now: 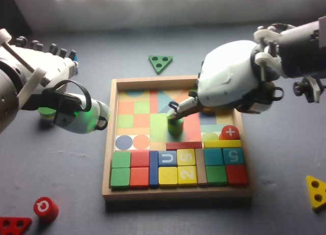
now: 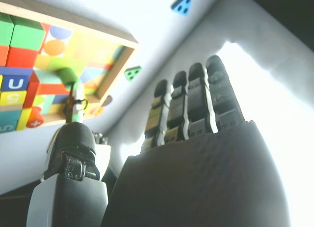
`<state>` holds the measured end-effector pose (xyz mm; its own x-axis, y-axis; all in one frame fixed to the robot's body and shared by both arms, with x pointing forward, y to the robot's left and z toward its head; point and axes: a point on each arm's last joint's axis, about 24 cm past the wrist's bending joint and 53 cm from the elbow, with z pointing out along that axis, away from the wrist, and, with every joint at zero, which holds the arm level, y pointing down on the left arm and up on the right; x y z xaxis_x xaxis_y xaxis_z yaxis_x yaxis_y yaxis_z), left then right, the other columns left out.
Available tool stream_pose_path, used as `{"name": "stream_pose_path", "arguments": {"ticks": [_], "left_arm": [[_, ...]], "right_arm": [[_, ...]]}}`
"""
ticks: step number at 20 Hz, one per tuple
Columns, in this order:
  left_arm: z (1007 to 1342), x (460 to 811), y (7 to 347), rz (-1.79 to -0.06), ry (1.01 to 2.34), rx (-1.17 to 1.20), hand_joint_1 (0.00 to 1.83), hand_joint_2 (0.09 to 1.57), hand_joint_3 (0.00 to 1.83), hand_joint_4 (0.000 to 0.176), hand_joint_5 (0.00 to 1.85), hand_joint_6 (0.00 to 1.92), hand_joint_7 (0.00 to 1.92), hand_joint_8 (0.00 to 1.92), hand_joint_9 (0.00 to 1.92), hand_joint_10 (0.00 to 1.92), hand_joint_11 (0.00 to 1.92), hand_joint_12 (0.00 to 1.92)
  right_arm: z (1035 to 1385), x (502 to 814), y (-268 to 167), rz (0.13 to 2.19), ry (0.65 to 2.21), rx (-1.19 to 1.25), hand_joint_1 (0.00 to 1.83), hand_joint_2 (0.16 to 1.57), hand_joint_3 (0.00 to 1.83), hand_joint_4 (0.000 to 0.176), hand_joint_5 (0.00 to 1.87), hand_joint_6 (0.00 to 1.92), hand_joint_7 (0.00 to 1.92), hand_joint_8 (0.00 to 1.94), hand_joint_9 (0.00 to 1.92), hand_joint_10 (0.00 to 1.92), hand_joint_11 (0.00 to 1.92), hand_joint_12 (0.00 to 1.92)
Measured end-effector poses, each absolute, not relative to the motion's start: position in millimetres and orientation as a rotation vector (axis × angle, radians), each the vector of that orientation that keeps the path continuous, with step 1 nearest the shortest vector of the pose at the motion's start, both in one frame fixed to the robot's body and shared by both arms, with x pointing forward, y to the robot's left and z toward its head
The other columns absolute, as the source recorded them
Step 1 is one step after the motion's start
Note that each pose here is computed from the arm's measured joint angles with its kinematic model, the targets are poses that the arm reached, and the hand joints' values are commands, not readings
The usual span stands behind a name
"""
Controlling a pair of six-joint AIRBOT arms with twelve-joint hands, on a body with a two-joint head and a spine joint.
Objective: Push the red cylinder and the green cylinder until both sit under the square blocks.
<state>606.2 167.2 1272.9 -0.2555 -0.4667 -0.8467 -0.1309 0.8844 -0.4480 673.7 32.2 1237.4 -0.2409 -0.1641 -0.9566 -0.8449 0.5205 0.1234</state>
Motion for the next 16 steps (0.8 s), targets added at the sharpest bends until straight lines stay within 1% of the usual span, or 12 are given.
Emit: {"name": "stream_pose_path", "arguments": {"ticks": [1, 2, 4, 5, 6, 7, 8, 9, 10, 11, 14, 16], "left_arm": [[1272.9, 606.2, 167.2, -0.339, 1.821, -0.449, 0.0, 1.29, 0.01, 0.0, 0.07, 0.02, 0.06, 0.01, 0.05, 0.01, 0.03, 0.03], [1272.8, 606.2, 167.3, -0.339, 1.821, -0.449, 0.0, 1.29, 0.0, 0.0, 0.06, 0.01, 0.04, 0.0, 0.03, 0.0, 0.0, 0.02], [1272.9, 606.2, 167.2, -0.339, 1.821, -0.449, 0.0, 1.28, 0.0, 0.0, 0.07, 0.01, 0.06, 0.01, 0.06, 0.01, 0.03, 0.04], [1273.0, 606.2, 167.2, -0.339, 1.821, -0.449, 0.0, 1.29, 0.0, 0.0, 0.06, 0.0, 0.06, 0.01, 0.05, 0.01, 0.03, 0.04], [1272.9, 606.2, 167.2, -0.339, 1.821, -0.449, 0.0, 1.28, 0.0, 0.0, 0.07, 0.01, 0.07, 0.01, 0.06, 0.01, 0.04, 0.05], [1272.8, 606.2, 167.3, -0.338, 1.821, -0.448, 0.0, 1.28, 0.0, 0.0, 0.07, 0.01, 0.07, 0.01, 0.06, 0.01, 0.04, 0.05], [1272.9, 606.2, 167.2, -0.339, 1.821, -0.449, 0.0, 1.28, 0.0, 0.0, 0.03, 0.0, 0.02, 0.0, 0.02, 0.0, 0.0, 0.03], [1272.9, 606.2, 167.2, -0.339, 1.821, -0.449, 0.0, 1.28, 0.0, 0.0, 0.03, 0.0, 0.02, 0.0, 0.02, 0.0, 0.0, 0.03], [1272.9, 606.2, 167.2, -0.339, 1.821, -0.449, 0.0, 1.29, 0.0, 0.0, 0.04, 0.01, 0.04, 0.01, 0.03, 0.01, 0.01, 0.04], [1272.8, 606.2, 167.3, -0.339, 1.821, -0.449, 0.0, 1.29, 0.0, 0.0, 0.05, 0.01, 0.04, 0.01, 0.03, 0.01, 0.0, 0.04], [1272.8, 606.2, 167.3, -0.339, 1.821, -0.449, 0.0, 1.28, 0.0, 0.0, 0.07, 0.01, 0.07, 0.02, 0.06, 0.01, 0.03, 0.05], [1272.8, 606.2, 167.2, -0.339, 1.822, -0.449, 0.0, 1.28, 0.0, 0.0, 0.01, 0.0, 0.0, 0.0, 0.0, 0.0, 0.0, 0.01]], "right_arm": [[1237.1, 671.3, 30.3, 0.814, 1.718, -0.86, 1.79, 0.89, 0.7, 0.0, 0.22, 0.0, 1.57, 1.94, 1.74, 1.92, 1.77, 1.92], [1236.3, 667.2, 27.9, 0.818, 1.72, -0.866, 1.8, 0.89, 0.7, 0.0, 0.27, 0.02, 1.58, 1.94, 1.73, 1.92, 1.76, 1.92], [1235.6, 661.7, 25.5, 0.822, 1.722, -0.874, 1.82, 0.86, 0.74, 0.0, 0.28, 0.01, 1.6, 1.94, 1.75, 1.92, 1.78, 1.92], [1235.3, 658.8, 23.7, 0.824, 1.723, -0.878, 1.81, 0.88, 0.75, 0.0, 0.27, 0.0, 1.62, 1.94, 1.76, 1.92, 1.8, 1.92], [1234.9, 656.2, 21.4, 0.826, 1.724, -0.88, 1.82, 0.87, 0.75, 0.0, 0.31, 0.02, 1.62, 1.94, 1.76, 1.92, 1.81, 1.92], [1234.7, 653.6, 19.6, 0.826, 1.725, -0.883, 1.82, 0.87, 0.75, 0.0, 0.31, 0.02, 1.62, 1.94, 1.76, 1.92, 1.81, 1.92], [1234.3, 651.0, 16.6, 0.827, 1.727, -0.885, 1.83, 0.87, 0.75, 0.0, 0.3, 0.01, 1.59, 1.94, 1.74, 1.92, 1.8, 1.92], [1234.1, 649.7, 14.9, 0.827, 1.728, -0.886, 1.83, 0.87, 0.75, 0.0, 0.3, 0.01, 1.59, 1.94, 1.74, 1.92, 1.8, 1.92], [1233.7, 647.9, 13.1, 0.826, 1.729, -0.888, 1.83, 0.87, 0.75, 0.0, 0.26, 0.0, 1.59, 1.94, 1.73, 1.92, 1.77, 1.92], [1233.4, 647.2, 11.5, 0.827, 1.732, -0.888, 1.82, 0.89, 0.72, 0.0, 0.26, 0.0, 1.59, 1.94, 1.72, 1.92, 1.77, 1.92], [1232.3, 645.1, 6.7, 0.82, 1.734, -0.894, 1.83, 0.89, 0.7, 0.0, 0.28, 0.01, 1.59, 1.94, 1.72, 1.92, 1.79, 1.92], [1231.1, 645.1, 3.5, 0.812, 1.736, -0.899, 1.83, 0.89, 0.71, 0.0, 0.3, 0.01, 1.59, 1.94, 1.73, 1.92, 1.8, 1.92]]}}
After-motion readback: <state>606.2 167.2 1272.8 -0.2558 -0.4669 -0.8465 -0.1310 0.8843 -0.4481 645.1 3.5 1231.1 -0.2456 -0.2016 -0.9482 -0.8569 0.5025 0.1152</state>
